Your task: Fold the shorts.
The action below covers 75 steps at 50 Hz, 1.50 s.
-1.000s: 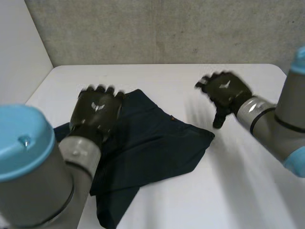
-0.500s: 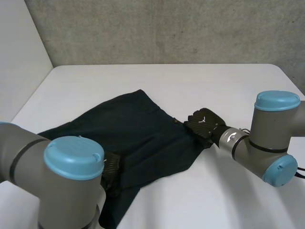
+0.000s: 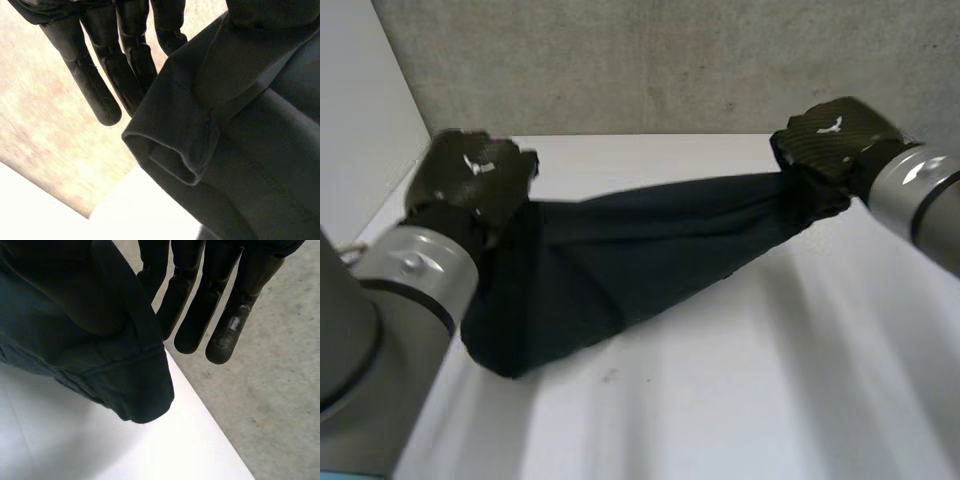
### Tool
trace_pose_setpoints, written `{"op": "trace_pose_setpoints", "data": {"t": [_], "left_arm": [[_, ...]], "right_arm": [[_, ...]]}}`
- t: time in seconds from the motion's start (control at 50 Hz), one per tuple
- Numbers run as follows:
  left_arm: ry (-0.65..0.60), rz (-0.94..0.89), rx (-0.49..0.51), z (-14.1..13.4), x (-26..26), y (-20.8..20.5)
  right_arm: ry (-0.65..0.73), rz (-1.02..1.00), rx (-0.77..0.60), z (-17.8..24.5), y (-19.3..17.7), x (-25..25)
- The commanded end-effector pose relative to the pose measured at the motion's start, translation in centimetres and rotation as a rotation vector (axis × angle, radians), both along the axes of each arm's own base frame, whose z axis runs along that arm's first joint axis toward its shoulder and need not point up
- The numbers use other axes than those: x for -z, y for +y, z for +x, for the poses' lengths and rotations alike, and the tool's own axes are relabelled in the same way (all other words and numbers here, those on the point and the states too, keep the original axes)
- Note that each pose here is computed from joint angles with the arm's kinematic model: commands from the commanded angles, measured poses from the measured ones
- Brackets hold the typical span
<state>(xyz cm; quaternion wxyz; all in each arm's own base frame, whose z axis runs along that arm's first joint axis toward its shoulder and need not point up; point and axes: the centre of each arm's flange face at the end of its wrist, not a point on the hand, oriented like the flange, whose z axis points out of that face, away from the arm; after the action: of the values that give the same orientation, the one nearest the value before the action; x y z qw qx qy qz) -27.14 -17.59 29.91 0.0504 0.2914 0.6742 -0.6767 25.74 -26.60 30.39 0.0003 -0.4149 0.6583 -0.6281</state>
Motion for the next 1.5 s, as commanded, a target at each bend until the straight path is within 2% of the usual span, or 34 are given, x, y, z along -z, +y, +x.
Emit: {"op": "trace_pose_setpoints", "data": {"t": [0.02, 0.08, 0.18, 0.26, 0.34, 0.42, 0.5, 0.54, 0.56, 0.6, 0.66, 0.72, 0.78, 0.94, 1.02, 1.04, 1.14, 1.26, 1.5], "left_arm": [[-0.074, -0.047, 0.019, 0.9, -1.0, -2.6], [-0.112, 0.021, 0.029, 0.4, 1.5, -3.7], [-0.191, 0.133, 0.031, -0.4, 5.7, -5.2], [-0.213, 0.161, 0.022, -1.2, 7.5, -7.2], [-0.213, 0.132, -0.028, -1.6, 8.0, -11.4], [-0.165, -0.011, -0.072, -2.0, 4.8, -15.7], [0.018, -0.354, -0.098, -3.2, -4.0, -18.4], [0.097, -0.484, -0.107, -3.4, -7.1, -18.6], [0.127, -0.536, -0.109, -3.5, -8.0, -18.7], [0.207, -0.681, -0.108, -3.8, -10.7, -18.1], [0.299, -0.825, -0.131, -2.6, -14.1, -16.3], [0.302, -0.827, -0.124, -2.3, -13.4, -15.5], [0.269, -0.76, -0.111, -2.1, -10.5, -15.0], [0.19, -0.458, -0.076, -1.6, 0.3, -14.0], [0.157, -0.303, -0.066, -1.1, 5.8, -13.0], [0.127, -0.224, -0.065, -1.1, 8.9, -12.8], [0.017, -0.031, -0.044, -1.4, 16.6, -11.4], [-0.048, 0.073, -0.039, -0.5, 18.3, -9.3], [-0.115, 0.19, -0.027, 1.7, 14.2, -4.6]], "right_arm": [[0.083, 0.129, -0.023, -0.3, 4.3, -0.8], [0.157, 0.197, -0.076, 1.0, 5.9, 0.8], [0.254, 0.256, -0.096, 2.2, 5.2, 4.0], [0.316, 0.274, -0.086, 3.1, 3.4, 6.7], [0.29, 0.177, -0.061, 4.7, 0.4, 7.8], [0.165, -0.058, -0.018, 6.5, -3.0, 5.4], [-0.09, -0.467, 0.053, 8.3, -6.6, -1.5], [-0.196, -0.617, 0.072, 8.5, -7.1, -4.5], [-0.301, -0.75, 0.087, 8.4, -7.1, -7.3], [-0.397, -0.853, 0.09, 8.2, -6.7, -9.7], [-0.49, -0.94, 0.089, 7.6, -6.1, -11.6], [-0.489, -0.884, 0.071, 7.7, -5.9, -10.6], [-0.452, -0.809, 0.067, 7.7, -5.9, -8.8], [-0.246, -0.474, 0.054, 7.2, -5.5, 1.0], [-0.129, -0.296, 0.045, 7.0, -5.0, 7.4], [-0.081, -0.218, 0.044, 6.8, -4.7, 10.1], [0.033, -0.028, 0.044, 6.0, -3.4, 15.6], [0.095, 0.107, 0.045, 4.8, -1.3, 16.1], [0.16, 0.196, 0.032, 3.0, 2.0, 14.5]]}}
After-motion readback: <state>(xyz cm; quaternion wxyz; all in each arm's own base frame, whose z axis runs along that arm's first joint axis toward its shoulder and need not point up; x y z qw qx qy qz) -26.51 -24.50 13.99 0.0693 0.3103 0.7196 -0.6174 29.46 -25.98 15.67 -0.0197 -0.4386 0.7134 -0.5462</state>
